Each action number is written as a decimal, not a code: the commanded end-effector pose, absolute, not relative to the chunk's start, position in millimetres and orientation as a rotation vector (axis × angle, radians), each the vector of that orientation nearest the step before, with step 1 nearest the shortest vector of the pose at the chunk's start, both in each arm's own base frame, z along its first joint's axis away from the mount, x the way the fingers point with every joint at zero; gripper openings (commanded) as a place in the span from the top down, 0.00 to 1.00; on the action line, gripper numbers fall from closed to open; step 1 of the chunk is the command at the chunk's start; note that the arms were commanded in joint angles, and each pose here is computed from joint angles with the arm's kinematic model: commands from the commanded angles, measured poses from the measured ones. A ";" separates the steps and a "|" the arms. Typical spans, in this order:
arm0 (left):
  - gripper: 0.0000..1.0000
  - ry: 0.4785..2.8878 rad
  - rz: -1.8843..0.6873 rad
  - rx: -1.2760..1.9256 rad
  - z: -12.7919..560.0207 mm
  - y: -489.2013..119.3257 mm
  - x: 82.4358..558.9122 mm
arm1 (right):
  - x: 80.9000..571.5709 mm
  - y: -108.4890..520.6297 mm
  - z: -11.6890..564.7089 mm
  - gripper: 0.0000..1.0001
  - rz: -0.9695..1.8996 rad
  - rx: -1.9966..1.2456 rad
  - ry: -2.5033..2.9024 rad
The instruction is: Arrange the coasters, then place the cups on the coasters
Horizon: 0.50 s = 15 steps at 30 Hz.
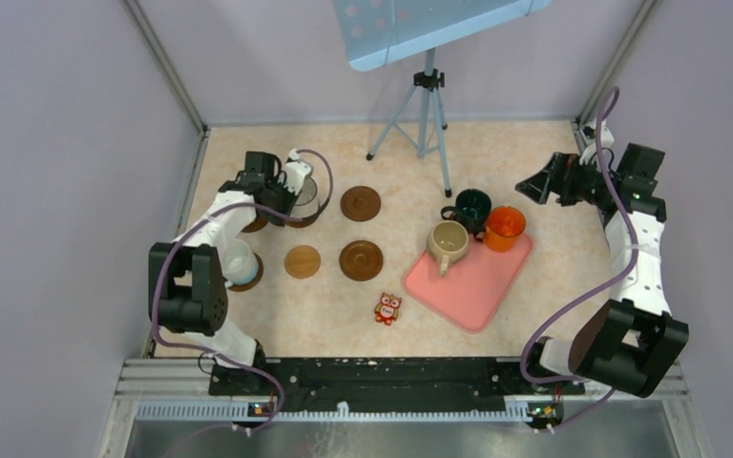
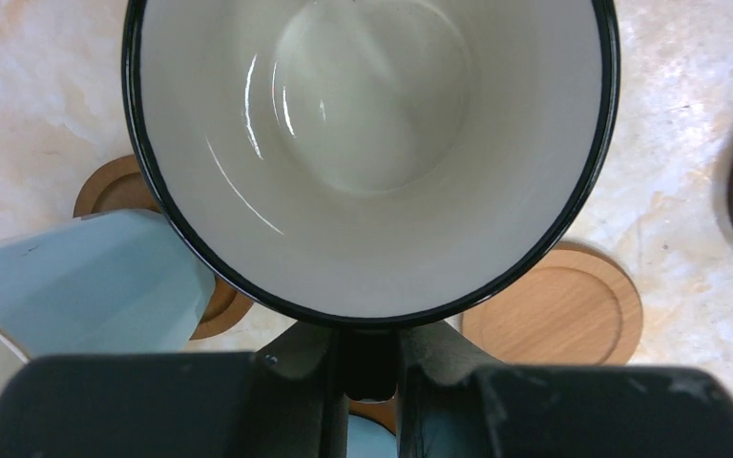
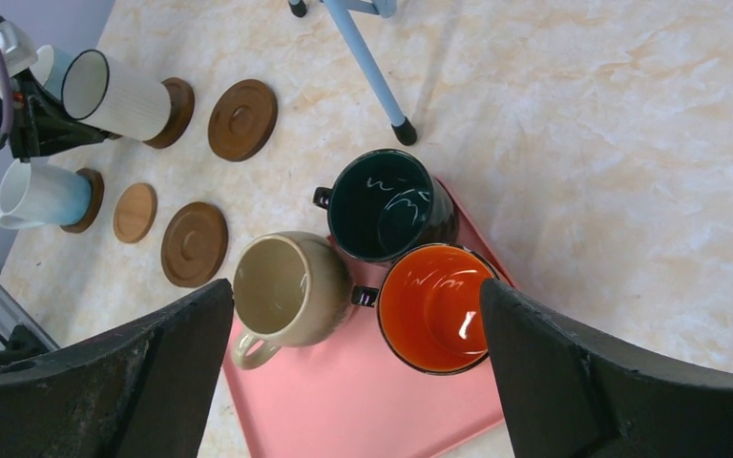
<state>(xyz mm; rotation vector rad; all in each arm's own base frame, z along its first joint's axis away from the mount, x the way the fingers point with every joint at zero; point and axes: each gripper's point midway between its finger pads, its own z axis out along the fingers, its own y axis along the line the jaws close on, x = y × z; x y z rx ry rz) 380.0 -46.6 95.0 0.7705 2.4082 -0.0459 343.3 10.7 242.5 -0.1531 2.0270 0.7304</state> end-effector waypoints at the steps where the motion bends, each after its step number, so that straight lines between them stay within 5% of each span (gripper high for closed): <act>1: 1.00 2.262 0.016 0.742 122.5 -41.9 419.4 | 342.3 11.5 243.6 0.01 0.744 -0.190 2.004; 12: 1.00 2.304 0.004 0.720 110.2 -30.3 427.1 | 342.6 10.9 242.8 0.01 0.747 -0.183 2.007; 15: 0.93 2.308 -0.017 0.730 107.9 -31.9 426.2 | 343.1 11.6 242.8 0.01 0.752 -0.183 2.007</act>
